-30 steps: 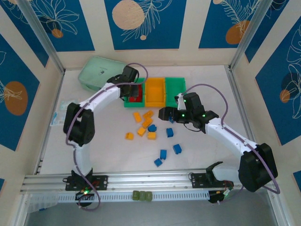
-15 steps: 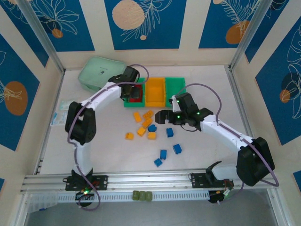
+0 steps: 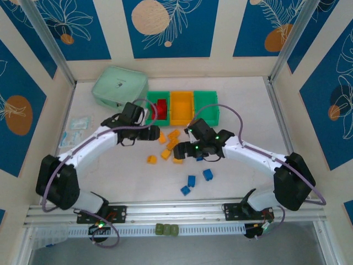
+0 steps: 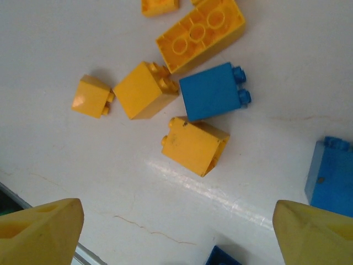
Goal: Sort the legos into containers by color
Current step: Pick up the lego from the center of the table.
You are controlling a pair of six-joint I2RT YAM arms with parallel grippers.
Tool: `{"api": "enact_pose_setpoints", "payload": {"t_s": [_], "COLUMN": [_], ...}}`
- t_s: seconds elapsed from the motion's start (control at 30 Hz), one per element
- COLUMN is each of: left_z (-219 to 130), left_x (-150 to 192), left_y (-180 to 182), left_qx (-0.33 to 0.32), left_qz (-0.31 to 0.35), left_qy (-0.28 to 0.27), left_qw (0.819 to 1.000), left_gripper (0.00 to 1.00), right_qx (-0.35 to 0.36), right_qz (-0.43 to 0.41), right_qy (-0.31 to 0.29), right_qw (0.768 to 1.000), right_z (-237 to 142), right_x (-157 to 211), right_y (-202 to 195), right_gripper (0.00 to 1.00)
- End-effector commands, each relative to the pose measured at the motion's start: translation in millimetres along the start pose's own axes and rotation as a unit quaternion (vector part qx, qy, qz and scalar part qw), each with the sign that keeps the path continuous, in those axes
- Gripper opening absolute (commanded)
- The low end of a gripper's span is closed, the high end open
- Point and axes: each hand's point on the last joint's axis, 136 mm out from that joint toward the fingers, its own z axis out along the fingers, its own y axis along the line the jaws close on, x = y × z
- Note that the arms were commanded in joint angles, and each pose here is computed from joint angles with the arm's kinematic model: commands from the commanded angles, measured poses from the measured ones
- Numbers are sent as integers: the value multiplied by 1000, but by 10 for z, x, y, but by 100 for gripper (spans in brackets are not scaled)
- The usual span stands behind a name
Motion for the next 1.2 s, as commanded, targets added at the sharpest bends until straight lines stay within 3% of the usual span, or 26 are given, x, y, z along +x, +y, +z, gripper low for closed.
{"api": "enact_pose_setpoints", "payload": {"t_s": [0.0,0.17,0.33,0.53,0.93,1.17], "left_z": [-100,-176,-244,-315,-268,-248], "left_x": [160,390,531,655,777,789], "left_y": [-177,-154,-138,-6,192,117], "left_qx": [61,79,92,68,37,65], "left_qz": [7,7,4,-5,-52,-46], "left_qy": [1,0,-6,-13,-31,-38], "left_qw": [998,997,996,998,998,996], "left_gripper": [90,99,99,99,99,99], "right_qx": [26,53,70,89,149,164], "right_qz": [34,42,49,66,83,107], "right_qy": [-3,1,11,18,54,87], "right_qw": [999,998,996,994,984,977], "right_z": [52,208,386,562,807,787], "right_x": [-7,-3,14,17,18,162], "right_y": [19,66,102,68,-45,-118], "right_gripper": [87,89,90,85,65,50]}}
